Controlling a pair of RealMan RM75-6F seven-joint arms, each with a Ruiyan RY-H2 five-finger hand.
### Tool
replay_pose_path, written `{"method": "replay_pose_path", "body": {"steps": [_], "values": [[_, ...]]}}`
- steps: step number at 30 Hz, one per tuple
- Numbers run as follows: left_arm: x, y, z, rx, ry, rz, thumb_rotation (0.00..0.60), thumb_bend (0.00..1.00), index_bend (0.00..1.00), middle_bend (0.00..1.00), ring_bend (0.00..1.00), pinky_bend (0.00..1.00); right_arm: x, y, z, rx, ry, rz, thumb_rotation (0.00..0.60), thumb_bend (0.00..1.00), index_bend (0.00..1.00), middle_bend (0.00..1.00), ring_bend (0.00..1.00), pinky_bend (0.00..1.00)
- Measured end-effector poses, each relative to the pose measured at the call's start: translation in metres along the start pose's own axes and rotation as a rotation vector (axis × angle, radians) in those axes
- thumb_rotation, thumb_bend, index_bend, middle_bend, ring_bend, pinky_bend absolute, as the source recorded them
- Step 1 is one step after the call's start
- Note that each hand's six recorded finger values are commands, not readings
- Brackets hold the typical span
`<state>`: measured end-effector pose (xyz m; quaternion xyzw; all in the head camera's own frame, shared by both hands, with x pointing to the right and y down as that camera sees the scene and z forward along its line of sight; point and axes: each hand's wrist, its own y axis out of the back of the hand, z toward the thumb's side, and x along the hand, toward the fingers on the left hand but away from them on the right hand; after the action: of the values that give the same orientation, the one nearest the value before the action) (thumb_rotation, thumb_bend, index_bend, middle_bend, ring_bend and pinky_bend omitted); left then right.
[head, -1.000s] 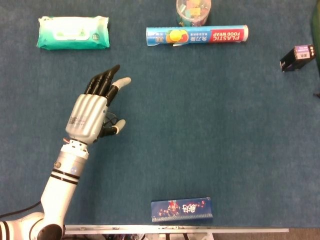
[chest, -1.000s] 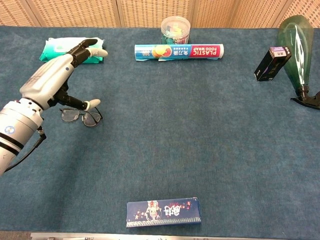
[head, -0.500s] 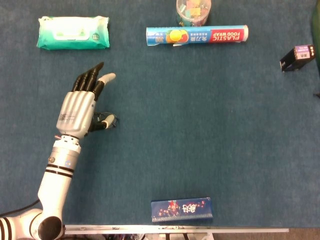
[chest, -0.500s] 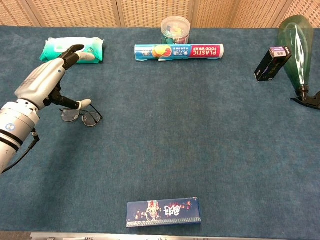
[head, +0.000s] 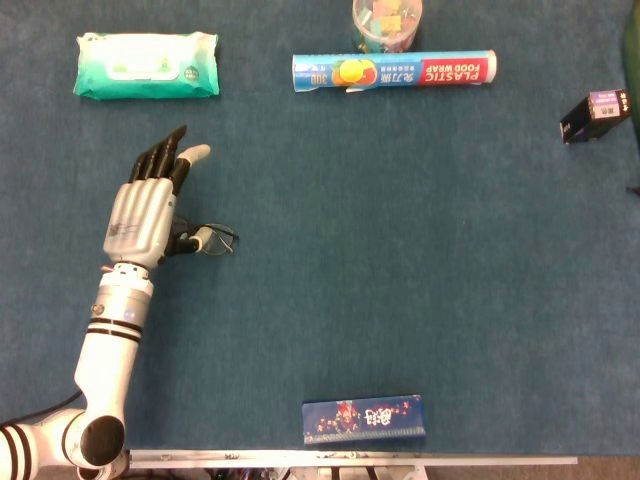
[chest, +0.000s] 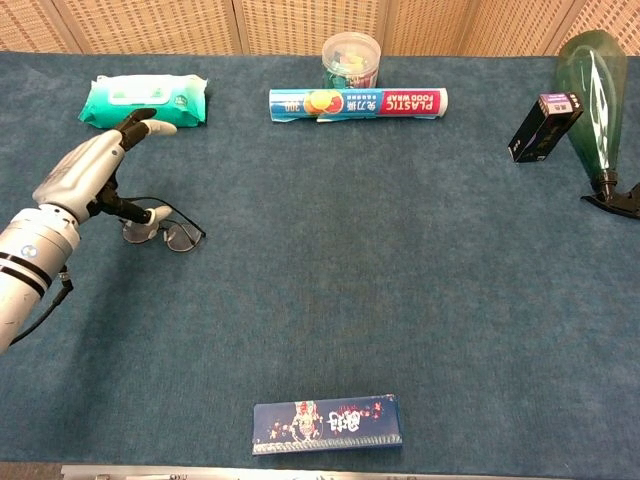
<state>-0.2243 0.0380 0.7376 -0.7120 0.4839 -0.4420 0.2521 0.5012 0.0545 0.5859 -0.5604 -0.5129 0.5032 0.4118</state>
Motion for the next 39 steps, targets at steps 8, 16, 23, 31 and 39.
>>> {"method": "replay_pose_path", "body": {"steps": [8, 16, 23, 31, 39], "values": [[-0.016, -0.004, 0.01, 0.005, -0.046, -0.04, 0.6, 0.2, 0.15, 0.0, 0.0, 0.06, 0.0, -0.001, 0.001, -0.002, 0.001, 0.001, 0.6, 0.04, 0.15, 0.21, 0.21, 0.45], [-0.034, -0.002, 0.028, 0.023, -0.111, -0.054, 0.6, 0.2, 0.15, 0.0, 0.0, 0.06, 0.001, 0.0, 0.0, -0.004, 0.0, -0.002, 0.6, 0.04, 0.15, 0.21, 0.21, 0.45], [-0.031, 0.011, 0.043, -0.015, -0.148, -0.013, 0.6, 0.2, 0.15, 0.0, 0.0, 0.06, 0.001, 0.0, 0.001, -0.006, 0.003, -0.004, 0.6, 0.04, 0.15, 0.21, 0.21, 0.45], [-0.014, 0.014, 0.035, -0.033, -0.084, 0.019, 0.6, 0.2, 0.15, 0.0, 0.0, 0.06, 0.0, 0.001, 0.0, -0.003, 0.003, -0.005, 0.6, 0.04, 0.15, 0.21, 0.21, 0.45], [0.002, 0.008, 0.008, -0.015, 0.016, 0.019, 0.6, 0.2, 0.15, 0.0, 0.0, 0.06, 0.0, 0.0, 0.0, -0.003, 0.001, 0.0, 0.6, 0.04, 0.15, 0.21, 0.21, 0.45]]}}
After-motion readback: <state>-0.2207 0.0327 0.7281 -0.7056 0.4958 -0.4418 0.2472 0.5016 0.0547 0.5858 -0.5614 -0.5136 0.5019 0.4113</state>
